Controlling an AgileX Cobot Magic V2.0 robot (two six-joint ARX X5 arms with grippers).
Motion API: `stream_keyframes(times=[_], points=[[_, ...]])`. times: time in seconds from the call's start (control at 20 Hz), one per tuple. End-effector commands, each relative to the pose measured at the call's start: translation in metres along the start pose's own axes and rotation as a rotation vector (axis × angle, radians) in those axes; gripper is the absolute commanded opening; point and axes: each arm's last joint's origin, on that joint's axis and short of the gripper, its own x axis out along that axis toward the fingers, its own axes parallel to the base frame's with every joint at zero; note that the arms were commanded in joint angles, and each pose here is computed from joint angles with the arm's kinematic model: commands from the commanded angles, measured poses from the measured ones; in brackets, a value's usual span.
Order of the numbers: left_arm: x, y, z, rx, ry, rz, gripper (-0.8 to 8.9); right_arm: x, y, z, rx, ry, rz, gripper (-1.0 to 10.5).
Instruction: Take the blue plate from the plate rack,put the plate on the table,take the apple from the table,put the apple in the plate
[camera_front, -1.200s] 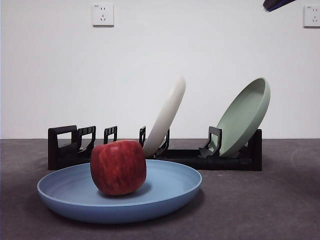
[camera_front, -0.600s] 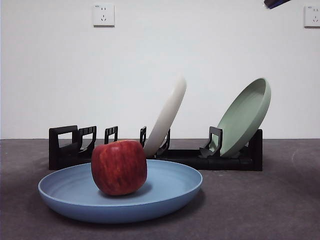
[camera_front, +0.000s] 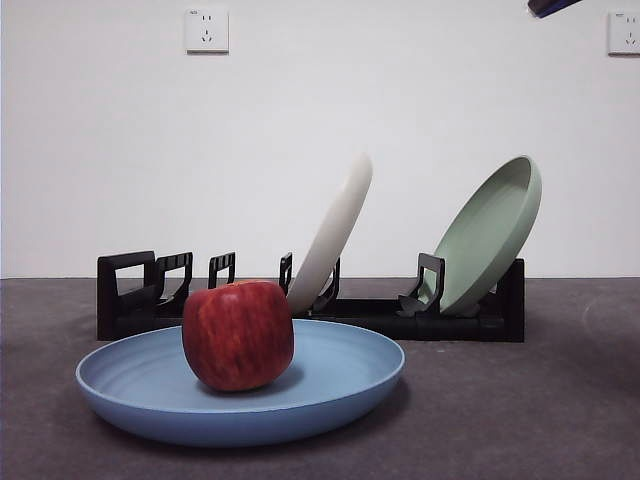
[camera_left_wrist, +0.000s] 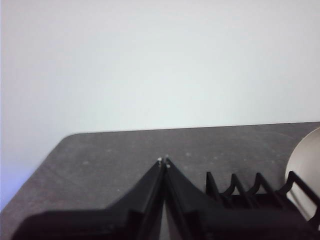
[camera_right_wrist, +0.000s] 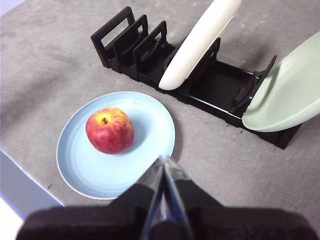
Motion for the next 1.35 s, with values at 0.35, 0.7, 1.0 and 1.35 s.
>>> stream_keyframes(times=[0.35, 0.7, 1.0, 1.35], points=[[0.014, 0.005, -0.077, 0.065, 0.076, 0.046, -0.01, 0.001, 0.000, -0.001, 0.009, 0.002, -0.003, 0.0], [0.024, 0.006, -0.110, 0.047, 0.112, 0.017, -0.01, 0.001, 0.000, -0.001, 0.009, 0.002, -0.003, 0.0], [0.027, 0.005, -0.134, 0.005, 0.205, 0.001, -0.01, 0.001, 0.000, -0.001, 0.009, 0.002, -0.003, 0.0], [0.027, 0.005, -0.135, 0.001, 0.213, 0.002, -0.01, 0.001, 0.000, -0.001, 0.009, 0.002, -0.003, 0.0]])
